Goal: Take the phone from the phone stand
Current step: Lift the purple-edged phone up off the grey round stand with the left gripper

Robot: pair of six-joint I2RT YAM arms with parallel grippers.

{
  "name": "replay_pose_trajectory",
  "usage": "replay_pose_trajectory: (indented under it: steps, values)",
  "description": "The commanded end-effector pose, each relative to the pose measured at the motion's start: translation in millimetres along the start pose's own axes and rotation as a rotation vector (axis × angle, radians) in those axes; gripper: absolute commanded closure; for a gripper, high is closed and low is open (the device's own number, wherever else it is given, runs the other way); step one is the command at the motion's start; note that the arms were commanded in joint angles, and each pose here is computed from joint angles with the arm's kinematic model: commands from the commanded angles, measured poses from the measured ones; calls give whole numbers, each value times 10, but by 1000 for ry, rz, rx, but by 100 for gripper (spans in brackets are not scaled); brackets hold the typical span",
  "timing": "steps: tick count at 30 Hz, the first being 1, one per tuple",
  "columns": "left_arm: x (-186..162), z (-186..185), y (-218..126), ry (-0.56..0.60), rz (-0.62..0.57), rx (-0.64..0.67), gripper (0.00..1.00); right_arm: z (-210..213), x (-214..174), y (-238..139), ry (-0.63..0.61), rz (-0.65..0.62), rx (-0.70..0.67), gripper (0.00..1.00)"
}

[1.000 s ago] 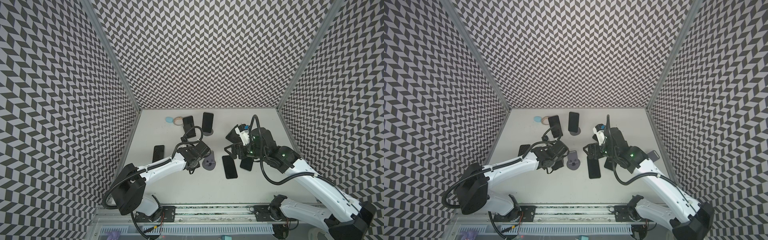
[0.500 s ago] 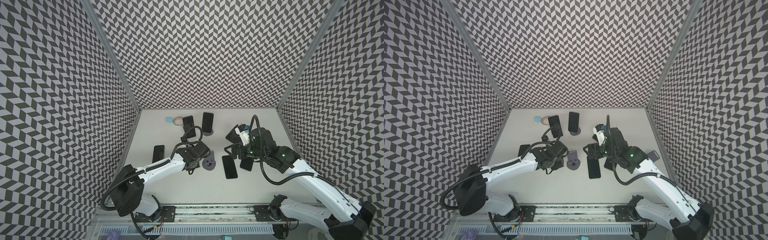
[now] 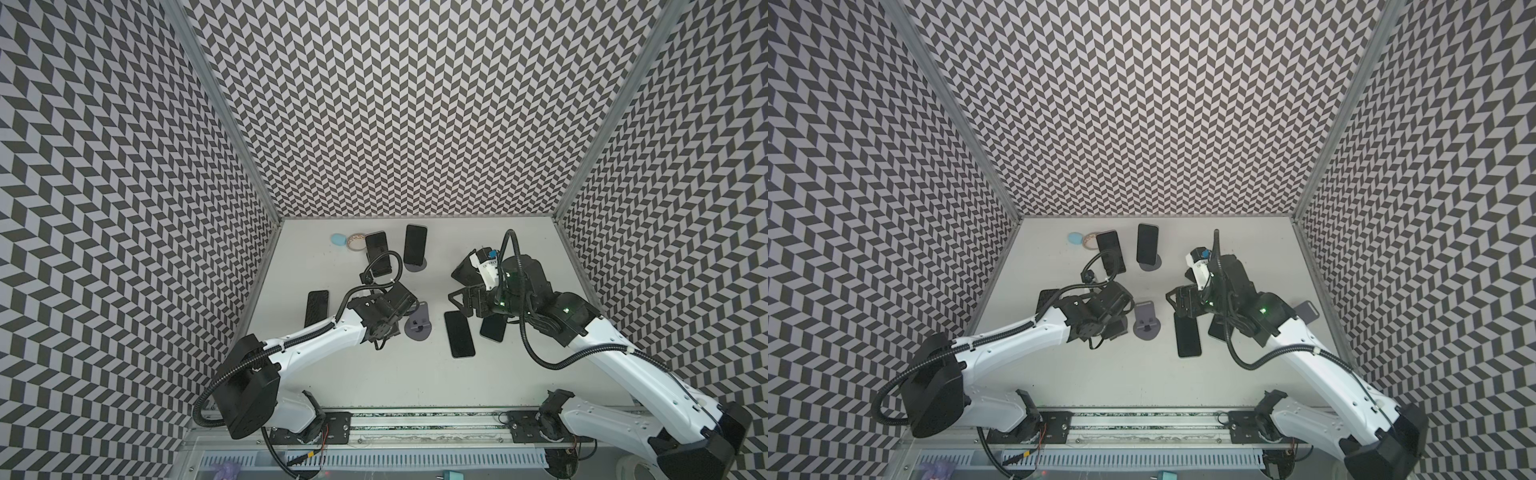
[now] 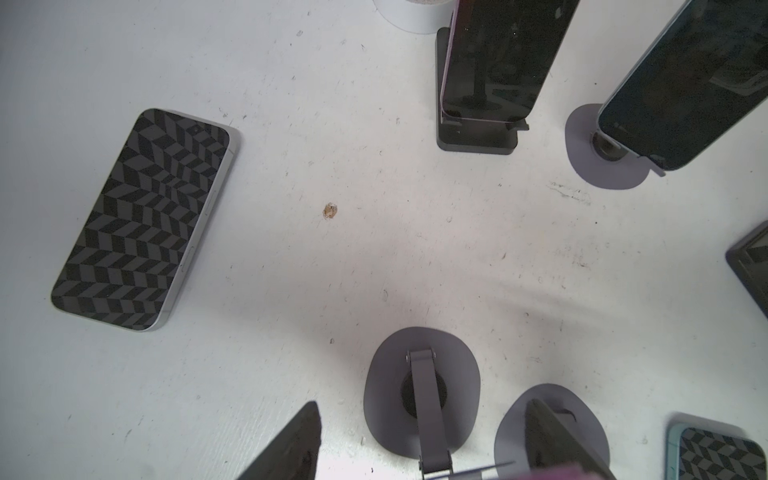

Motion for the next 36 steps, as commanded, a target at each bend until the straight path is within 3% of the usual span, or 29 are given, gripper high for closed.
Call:
replay_pose_trajectory:
  steps: [1, 20, 36]
  values:
    - [108, 4, -97, -34, -57, -35, 34, 20, 77, 23, -1, -37, 17, 21]
    - [178, 197, -315, -50, -70, -73, 37, 58, 103, 53, 32, -24, 48, 30]
    - [436, 137, -668, -12, -95, -148, 39, 52, 96, 26, 60, -57, 48, 31]
Point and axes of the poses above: each gripper's point midway between its finger pads, its own y axis out along the fingers, its own z axis along the line the jaws close on, x = y × z, the point moved 7 cm from there along -y, back along the fingers, and after that the axes turned 10 degrees about -y, right-handed, at the moved point
